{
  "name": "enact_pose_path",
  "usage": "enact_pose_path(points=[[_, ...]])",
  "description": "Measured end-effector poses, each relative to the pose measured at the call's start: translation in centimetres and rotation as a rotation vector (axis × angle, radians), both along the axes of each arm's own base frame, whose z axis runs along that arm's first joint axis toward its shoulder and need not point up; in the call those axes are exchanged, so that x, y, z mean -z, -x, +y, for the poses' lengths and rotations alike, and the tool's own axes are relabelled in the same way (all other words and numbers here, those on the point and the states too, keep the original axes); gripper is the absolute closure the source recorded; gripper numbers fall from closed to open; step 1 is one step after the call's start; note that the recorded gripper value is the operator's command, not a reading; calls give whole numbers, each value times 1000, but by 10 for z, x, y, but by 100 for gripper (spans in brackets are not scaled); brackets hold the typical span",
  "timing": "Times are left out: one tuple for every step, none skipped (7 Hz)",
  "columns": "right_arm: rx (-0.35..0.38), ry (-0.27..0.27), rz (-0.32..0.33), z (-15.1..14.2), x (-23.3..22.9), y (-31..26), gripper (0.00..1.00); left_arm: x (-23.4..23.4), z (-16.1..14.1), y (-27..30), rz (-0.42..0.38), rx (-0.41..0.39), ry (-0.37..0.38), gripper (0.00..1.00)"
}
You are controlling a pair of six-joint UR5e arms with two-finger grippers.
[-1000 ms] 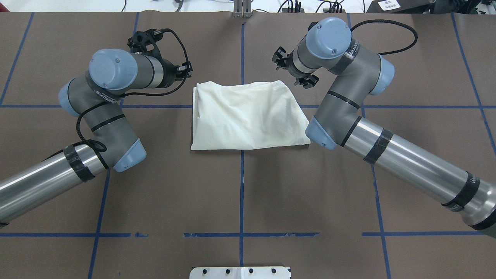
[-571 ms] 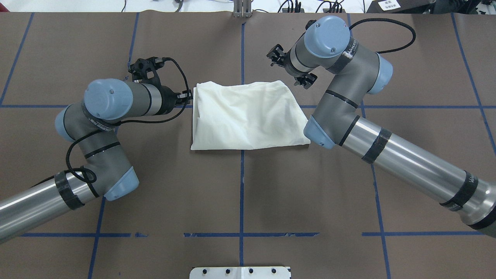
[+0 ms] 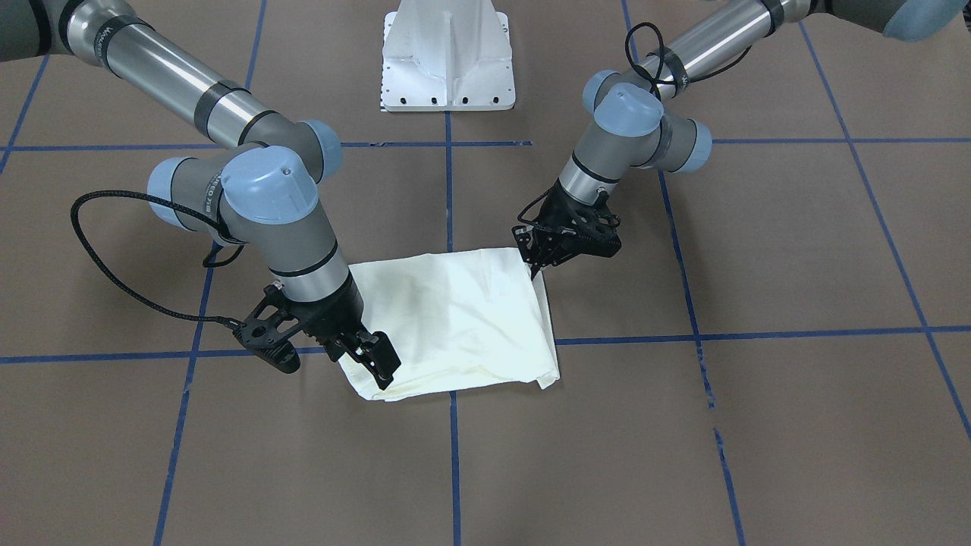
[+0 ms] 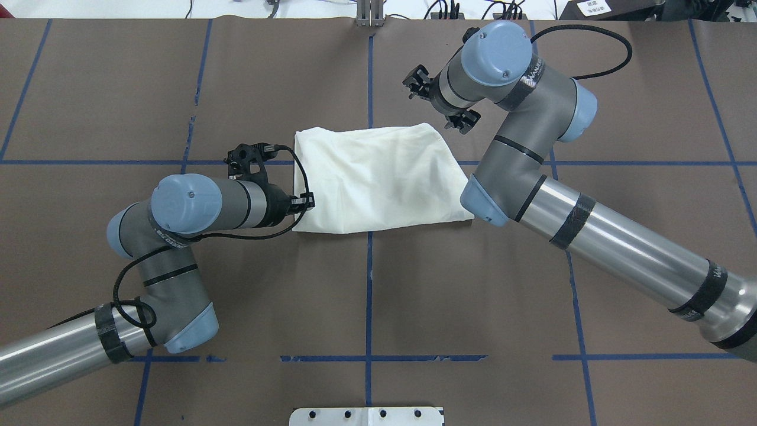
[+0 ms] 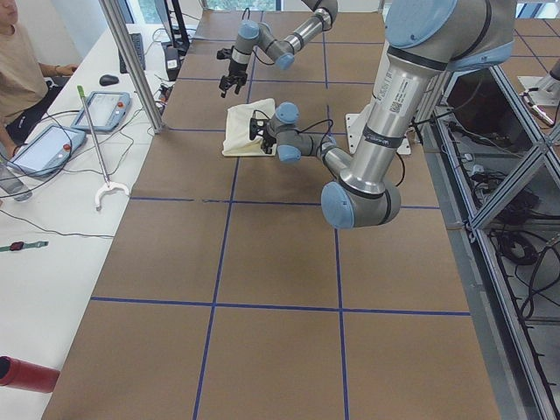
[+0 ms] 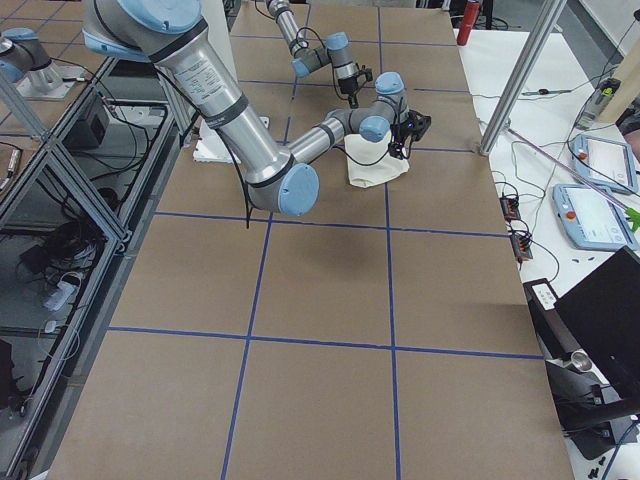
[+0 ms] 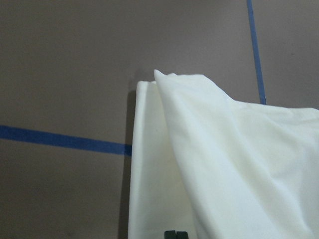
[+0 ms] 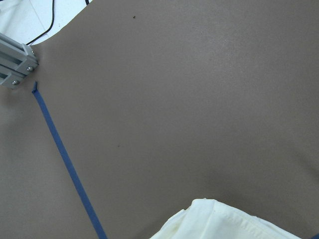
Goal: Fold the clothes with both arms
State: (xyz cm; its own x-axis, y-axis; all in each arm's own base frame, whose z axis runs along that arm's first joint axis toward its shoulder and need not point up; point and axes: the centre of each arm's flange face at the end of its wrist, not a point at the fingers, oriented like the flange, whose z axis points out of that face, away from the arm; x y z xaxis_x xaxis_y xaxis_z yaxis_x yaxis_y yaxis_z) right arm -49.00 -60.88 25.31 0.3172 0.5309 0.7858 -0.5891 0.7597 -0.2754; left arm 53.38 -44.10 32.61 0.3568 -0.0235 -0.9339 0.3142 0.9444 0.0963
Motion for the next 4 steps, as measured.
enact_pose_path(points=[[0, -1, -2, 0, 2, 0, 0, -10, 9, 5, -3, -29, 13, 100], [-1, -3, -6, 1, 4, -1, 0, -18, 15, 9, -7, -47, 21, 100], [-3, -4, -10, 1, 6, -1, 0, -19, 20, 10, -2, -72, 31, 100], [-6, -5, -16, 2, 9, -2, 0, -15, 25, 12, 14, -95, 45, 100]])
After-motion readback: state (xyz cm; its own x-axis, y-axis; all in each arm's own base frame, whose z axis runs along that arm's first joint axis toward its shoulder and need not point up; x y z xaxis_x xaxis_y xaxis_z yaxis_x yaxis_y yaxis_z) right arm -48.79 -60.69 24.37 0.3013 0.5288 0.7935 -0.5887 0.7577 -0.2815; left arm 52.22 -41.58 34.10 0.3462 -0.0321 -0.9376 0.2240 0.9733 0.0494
